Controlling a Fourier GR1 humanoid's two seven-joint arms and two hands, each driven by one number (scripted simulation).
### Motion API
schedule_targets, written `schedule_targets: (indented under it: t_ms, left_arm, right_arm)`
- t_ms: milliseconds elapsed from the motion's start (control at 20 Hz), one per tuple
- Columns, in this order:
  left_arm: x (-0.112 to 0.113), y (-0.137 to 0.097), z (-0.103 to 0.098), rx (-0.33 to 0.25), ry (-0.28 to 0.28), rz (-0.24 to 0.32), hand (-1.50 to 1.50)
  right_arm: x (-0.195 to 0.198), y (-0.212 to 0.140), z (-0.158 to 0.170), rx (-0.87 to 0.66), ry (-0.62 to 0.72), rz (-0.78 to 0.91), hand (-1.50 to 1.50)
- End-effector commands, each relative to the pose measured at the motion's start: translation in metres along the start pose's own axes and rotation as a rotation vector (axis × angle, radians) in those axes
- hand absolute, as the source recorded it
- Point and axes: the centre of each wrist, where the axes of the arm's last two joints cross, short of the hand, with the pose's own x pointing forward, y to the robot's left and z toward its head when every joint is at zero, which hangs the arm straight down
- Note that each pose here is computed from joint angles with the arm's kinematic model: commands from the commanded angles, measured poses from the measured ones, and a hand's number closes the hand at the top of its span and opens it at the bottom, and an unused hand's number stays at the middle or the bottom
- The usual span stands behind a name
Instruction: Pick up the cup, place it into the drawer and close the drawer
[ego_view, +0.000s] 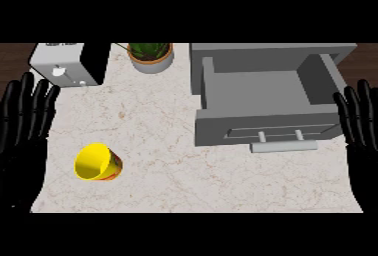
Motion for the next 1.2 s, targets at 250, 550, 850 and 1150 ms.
schedule_targets:
  t_ms: [250,550,850,1150]
  left_arm:
    - [-0.005,-0.015,0.01,0.414,0.026,-0.217,-1.5]
    - [-0.027,-0.067,-0.002,0.518,0.124,-0.033,-1.5]
    - [-0.021,-0.072,-0.005,0.532,0.123,-0.02,-1.5]
    - [-0.026,-0.065,-0.025,0.555,0.148,-0.032,-1.5]
  right_arm:
    - [0.001,0.013,-0.006,0.028,0.004,-0.041,-1.5]
    - [-0.003,0.007,-0.013,0.095,0.075,-0.151,-1.5]
    - [0.009,0.021,-0.004,0.091,0.077,-0.158,-1.5]
    - [-0.005,0.019,-0.024,0.08,0.07,-0.148,-1.5]
